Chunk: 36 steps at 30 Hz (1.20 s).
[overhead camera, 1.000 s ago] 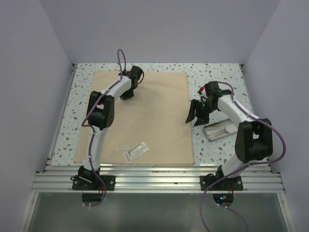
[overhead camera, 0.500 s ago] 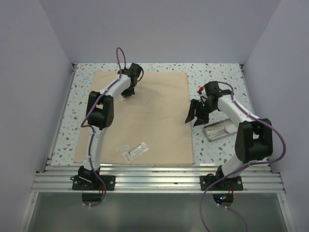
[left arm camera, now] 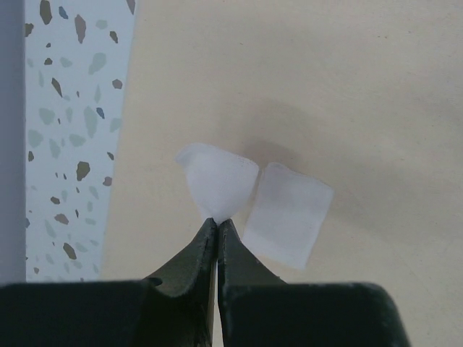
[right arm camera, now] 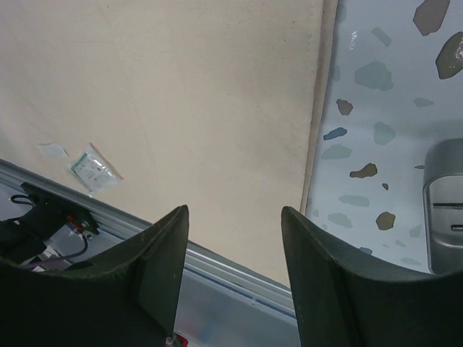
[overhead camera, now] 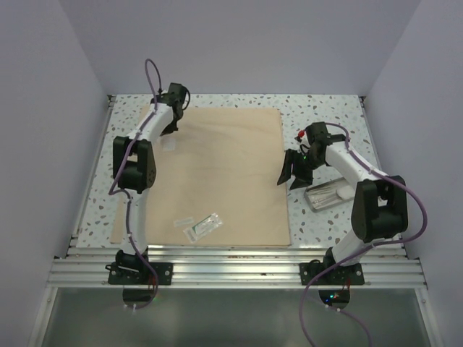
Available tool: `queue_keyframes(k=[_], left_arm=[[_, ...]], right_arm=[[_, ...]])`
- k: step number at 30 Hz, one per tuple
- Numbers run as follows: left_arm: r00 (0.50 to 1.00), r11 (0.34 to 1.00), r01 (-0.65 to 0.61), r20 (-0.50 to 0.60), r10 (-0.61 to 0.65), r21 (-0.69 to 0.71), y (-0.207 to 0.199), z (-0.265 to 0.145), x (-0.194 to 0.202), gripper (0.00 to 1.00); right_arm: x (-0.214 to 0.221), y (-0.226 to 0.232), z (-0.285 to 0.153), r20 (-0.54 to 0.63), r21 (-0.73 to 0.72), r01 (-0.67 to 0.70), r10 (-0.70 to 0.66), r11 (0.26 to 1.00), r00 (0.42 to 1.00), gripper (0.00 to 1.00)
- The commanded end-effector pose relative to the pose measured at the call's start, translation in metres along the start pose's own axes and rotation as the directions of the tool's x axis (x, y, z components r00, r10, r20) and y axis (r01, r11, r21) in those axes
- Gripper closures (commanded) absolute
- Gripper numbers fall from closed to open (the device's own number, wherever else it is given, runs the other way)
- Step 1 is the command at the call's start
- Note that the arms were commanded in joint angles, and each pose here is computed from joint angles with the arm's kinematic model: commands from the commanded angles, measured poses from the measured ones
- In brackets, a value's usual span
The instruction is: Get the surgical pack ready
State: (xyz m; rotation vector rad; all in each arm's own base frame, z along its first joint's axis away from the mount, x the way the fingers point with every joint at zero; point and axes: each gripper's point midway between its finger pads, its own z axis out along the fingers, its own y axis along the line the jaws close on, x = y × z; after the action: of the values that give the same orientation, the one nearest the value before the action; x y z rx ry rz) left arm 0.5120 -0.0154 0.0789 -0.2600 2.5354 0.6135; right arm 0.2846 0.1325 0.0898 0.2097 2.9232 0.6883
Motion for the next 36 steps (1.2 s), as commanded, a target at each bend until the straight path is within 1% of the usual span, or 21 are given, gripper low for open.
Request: queue_keyframes(k=[1, 4, 6, 12, 16, 19, 36], left_arm=[[0.997, 1.000, 0.011, 0.076, -0.010, -0.013, 0.014, -0.018, -0.023, 0.97], [0.998, 1.000, -0.013, 0.064, 0.013, 0.002, 0.007, -0.010, -0.019, 0.98], [0.998, 0.999, -0.034, 0.053, 0.033, 0.020, 0.000, -0.004, -0.016, 1.00], [0.997, 0.995, -0.077, 0.027, 0.075, 0.060, -0.013, 0.008, -0.007, 1.00], [0.994, 0.991, -0.110, -0.011, 0.111, 0.071, -0.017, 0.016, 0.006, 1.00], [0.991, 0.989, -0.127, -0.024, 0.129, 0.080, -0.019, 0.018, 0.012, 1.00], [0.984, 0.976, -0.171, -0.026, 0.176, 0.138, -0.030, 0.009, 0.022, 1.00]], right_arm=[[-0.004, 0.006, 0.001, 0.006, -0.029, 0.029, -0.028, 0.999, 1.000, 0.42], [-0.006, 0.007, 0.001, 0.005, -0.029, 0.029, -0.029, 0.999, 1.000, 0.42], [-0.006, 0.006, 0.001, 0.005, -0.025, 0.027, -0.027, 0.999, 1.000, 0.42], [-0.004, 0.004, 0.003, -0.006, -0.023, 0.024, -0.024, 0.999, 1.000, 0.42], [-0.006, 0.005, 0.005, -0.007, -0.026, 0.024, -0.024, 0.999, 1.000, 0.42], [-0.007, 0.005, 0.005, -0.006, -0.026, 0.023, -0.023, 0.999, 1.000, 0.42], [-0.005, 0.006, 0.010, -0.020, -0.024, 0.022, -0.022, 0.999, 1.000, 0.42]])
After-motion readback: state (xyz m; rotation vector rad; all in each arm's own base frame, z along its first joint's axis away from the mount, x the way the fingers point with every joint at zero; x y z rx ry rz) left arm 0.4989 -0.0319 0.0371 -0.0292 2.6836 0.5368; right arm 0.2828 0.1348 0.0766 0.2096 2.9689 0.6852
